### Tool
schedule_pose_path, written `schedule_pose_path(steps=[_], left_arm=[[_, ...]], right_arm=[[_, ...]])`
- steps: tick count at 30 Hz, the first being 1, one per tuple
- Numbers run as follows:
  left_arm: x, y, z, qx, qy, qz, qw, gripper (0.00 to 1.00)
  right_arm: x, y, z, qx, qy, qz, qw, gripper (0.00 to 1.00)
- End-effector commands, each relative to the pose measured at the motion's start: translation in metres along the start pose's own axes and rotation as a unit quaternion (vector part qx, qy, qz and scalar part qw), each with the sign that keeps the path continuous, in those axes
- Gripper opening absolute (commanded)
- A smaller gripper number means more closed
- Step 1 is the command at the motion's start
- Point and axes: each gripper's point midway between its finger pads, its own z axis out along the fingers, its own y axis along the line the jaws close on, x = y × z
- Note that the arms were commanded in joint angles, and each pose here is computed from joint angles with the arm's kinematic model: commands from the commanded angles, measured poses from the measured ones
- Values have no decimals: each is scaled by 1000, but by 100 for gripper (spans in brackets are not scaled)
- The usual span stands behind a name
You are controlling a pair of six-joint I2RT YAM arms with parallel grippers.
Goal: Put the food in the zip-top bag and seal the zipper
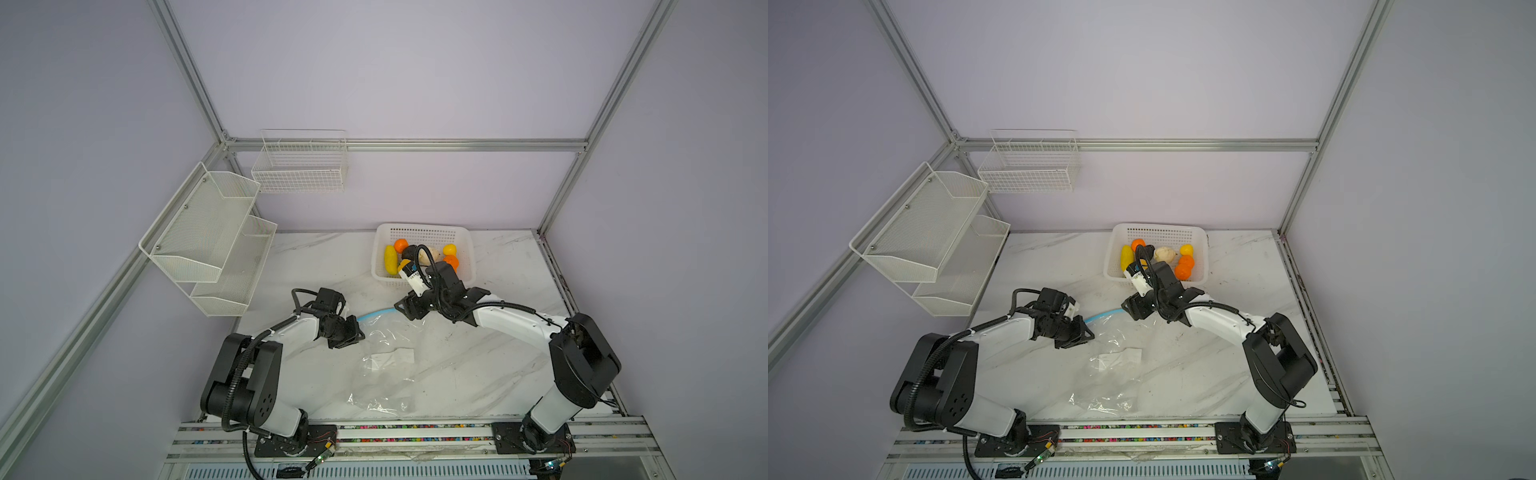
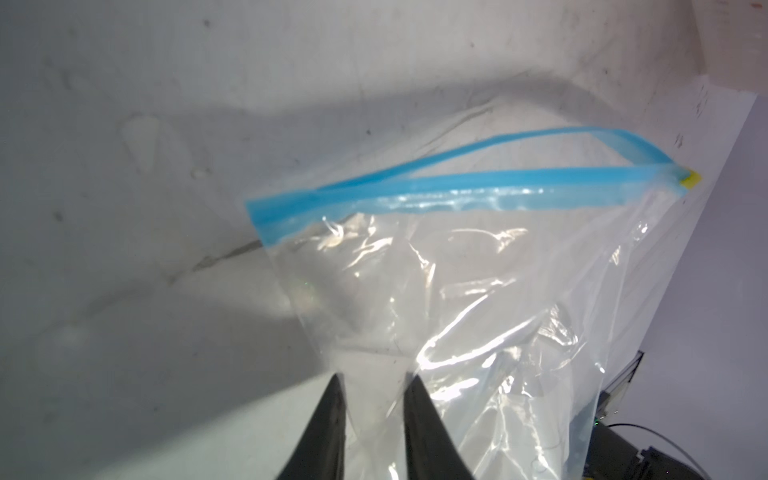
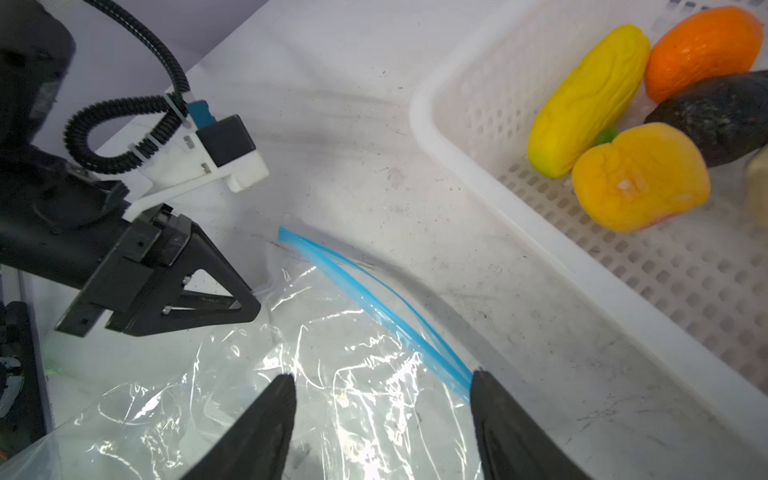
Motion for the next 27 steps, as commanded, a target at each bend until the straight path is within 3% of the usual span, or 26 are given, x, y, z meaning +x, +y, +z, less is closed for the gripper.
schedule_pose_path(steps=[1, 8, 18, 22, 27], left_arm=[[-27, -33, -12, 41, -19, 42, 998, 12], [-35, -46, -26, 41, -29, 79, 996, 5], [-34, -68, -51, 32, -27, 192, 981, 2], [-34, -77, -52, 5, -35, 234, 972, 0], [-39, -84, -58, -6, -53, 247, 968, 0]], right_arm=[[2, 2, 1, -6, 8, -26, 1000, 68], [10, 3, 3, -16, 26, -34, 999, 66], [8, 14, 3, -60, 35, -71, 995, 63], [3, 15, 4, -82, 35, -60, 994, 63], [21, 21, 11, -112, 68, -29, 991, 59]])
